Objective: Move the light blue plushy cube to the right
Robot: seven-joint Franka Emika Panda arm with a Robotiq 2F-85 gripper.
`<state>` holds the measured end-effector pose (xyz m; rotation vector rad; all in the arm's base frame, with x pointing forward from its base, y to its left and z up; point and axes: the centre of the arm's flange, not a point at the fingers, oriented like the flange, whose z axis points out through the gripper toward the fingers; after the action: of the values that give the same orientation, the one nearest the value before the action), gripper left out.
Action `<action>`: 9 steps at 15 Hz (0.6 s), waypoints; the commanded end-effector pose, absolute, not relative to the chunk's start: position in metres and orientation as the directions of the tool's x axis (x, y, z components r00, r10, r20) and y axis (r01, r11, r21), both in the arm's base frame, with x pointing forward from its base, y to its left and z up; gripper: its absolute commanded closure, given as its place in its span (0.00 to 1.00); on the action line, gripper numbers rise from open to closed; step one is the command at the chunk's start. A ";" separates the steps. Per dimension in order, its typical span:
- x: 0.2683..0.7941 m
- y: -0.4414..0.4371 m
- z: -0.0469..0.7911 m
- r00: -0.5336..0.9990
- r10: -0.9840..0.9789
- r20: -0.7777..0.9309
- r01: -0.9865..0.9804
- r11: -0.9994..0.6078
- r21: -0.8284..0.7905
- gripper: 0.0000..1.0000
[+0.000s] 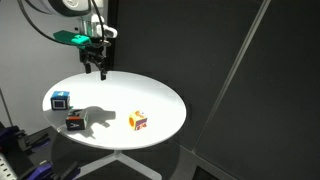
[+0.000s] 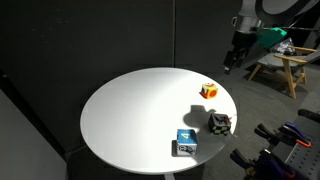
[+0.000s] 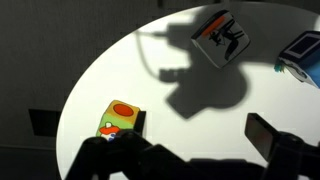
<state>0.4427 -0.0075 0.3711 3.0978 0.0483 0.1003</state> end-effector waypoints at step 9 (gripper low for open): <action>0.446 0.113 0.335 0.930 0.350 0.110 0.338 -0.935 0.110 0.00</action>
<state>0.4492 0.0878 0.3451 3.0390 0.4183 0.1800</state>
